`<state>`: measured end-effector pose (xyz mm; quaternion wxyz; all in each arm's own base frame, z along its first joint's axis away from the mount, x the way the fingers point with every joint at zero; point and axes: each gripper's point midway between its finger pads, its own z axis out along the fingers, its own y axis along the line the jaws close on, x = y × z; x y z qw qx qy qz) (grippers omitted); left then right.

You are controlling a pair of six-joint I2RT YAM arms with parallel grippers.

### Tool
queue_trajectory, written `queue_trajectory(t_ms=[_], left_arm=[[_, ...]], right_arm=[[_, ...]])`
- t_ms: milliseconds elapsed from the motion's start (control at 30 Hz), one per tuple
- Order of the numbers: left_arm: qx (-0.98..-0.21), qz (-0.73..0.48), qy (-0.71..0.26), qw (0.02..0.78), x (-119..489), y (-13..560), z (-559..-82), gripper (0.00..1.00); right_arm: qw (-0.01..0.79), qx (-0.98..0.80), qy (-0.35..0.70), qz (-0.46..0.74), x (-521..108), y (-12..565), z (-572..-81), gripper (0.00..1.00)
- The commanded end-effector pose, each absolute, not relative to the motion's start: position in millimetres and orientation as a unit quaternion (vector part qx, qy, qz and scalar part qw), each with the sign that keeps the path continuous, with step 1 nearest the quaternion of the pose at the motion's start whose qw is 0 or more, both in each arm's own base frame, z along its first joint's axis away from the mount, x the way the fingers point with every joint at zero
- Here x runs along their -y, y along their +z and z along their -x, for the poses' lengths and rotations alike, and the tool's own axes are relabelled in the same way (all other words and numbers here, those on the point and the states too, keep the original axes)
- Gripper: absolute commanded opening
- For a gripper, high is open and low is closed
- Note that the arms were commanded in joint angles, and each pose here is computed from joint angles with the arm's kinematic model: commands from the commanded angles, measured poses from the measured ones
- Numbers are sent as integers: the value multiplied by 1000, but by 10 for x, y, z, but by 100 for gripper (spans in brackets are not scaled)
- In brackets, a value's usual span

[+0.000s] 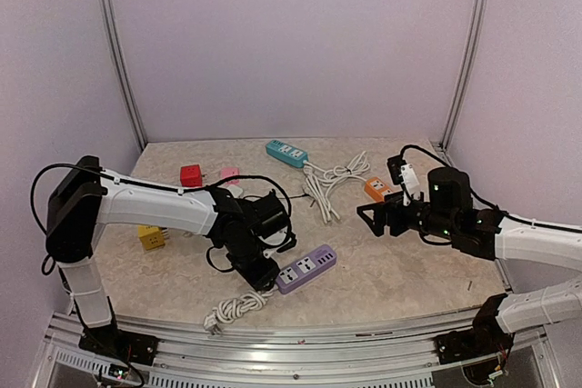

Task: Pull the plug off the socket

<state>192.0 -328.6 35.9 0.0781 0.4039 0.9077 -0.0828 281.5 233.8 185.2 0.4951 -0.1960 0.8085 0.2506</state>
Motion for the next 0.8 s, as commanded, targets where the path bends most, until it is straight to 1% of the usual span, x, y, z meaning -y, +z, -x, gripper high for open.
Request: queue_trajectory(t_ms=[0, 133, 233, 467, 600, 767], left_arm=[[-898, -422, -100, 69, 3425, 323, -1857, 49], [-896, -423, -112, 76, 3517, 325, -1892, 47], [-892, -423, -124, 97, 3668, 376, -1996, 47], [-888, -394, -178, 155, 4094, 456, -2495, 46], [-876, -400, -186, 196, 4368, 561, -2812, 43], [-866, -403, -193, 226, 4630, 586, -3087, 44]], right_arm=[[491, -815, 241, 189, -2245, 1785, -2805, 96], [492, -815, 241, 188, -2236, 1783, -2808, 96], [494, -815, 239, 185, -2224, 1803, -2814, 96], [501, -813, 239, 179, -2182, 1860, -2823, 96], [500, -814, 236, 179, -2153, 1858, -2810, 96], [501, -814, 234, 177, -2123, 1868, -2809, 96]])
